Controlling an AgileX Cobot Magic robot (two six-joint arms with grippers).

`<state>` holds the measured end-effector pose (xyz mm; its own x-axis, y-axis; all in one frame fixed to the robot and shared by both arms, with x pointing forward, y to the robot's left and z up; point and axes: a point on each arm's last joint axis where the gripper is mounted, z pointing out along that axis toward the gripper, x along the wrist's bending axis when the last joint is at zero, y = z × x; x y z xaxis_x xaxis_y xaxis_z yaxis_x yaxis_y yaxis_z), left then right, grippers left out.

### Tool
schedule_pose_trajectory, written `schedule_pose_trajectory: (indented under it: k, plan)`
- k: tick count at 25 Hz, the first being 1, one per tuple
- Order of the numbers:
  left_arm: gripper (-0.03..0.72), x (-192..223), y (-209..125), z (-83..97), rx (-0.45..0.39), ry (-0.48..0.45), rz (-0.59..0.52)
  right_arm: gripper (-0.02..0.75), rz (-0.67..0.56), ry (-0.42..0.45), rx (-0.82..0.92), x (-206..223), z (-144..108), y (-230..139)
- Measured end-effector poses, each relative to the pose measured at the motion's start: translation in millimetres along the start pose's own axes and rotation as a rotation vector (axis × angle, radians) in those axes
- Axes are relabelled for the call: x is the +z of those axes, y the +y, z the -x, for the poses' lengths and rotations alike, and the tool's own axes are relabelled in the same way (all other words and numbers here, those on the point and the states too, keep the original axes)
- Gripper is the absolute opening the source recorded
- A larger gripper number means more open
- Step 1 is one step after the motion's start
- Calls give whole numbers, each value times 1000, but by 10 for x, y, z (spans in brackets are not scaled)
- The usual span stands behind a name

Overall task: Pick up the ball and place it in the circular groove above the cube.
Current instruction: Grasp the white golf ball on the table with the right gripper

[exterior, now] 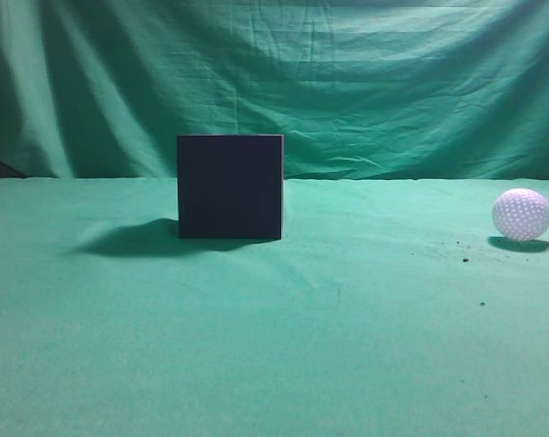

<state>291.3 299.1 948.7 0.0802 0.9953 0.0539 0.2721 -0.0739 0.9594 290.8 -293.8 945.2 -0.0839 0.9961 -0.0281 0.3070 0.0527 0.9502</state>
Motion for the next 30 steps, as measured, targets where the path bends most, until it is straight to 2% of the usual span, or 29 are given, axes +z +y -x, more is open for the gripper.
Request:
schedule_pose_trajectory:
  k: [7, 9, 11, 13, 16, 18, 23, 26, 30]
  plan:
    - [0, 0, 0, 0, 0, 0, 0, 0, 0, 0, 0, 0, 0, 0]
    - [0, 0, 0, 0, 0, 0, 0, 0, 32, 0, 10, 3, 0, 23]
    - [0, 0, 0, 0, 0, 0, 0, 0, 128, 7, 78, -3, -2, 108]
    - [0, 0, 0, 0, 0, 0, 0, 0, 296, 13, 191, -37, 14, 260]
    - [0, 0, 0, 0, 0, 0, 0, 0, 484, 5, 312, -101, 63, 414]
    - [0, 0, 0, 0, 0, 0, 0, 0, 520, 4, 336, -123, 74, 453]
    - [0, 0, 0, 0, 0, 0, 0, 0, 409, 38, 246, -229, 22, 736]
    - [0, 0, 0, 0, 0, 0, 0, 0, 239, 57, 206, -157, -6, 904]
    - [0, 0, 0, 0, 0, 0, 0, 0, -63, 105, 234, 64, -58, 1034]
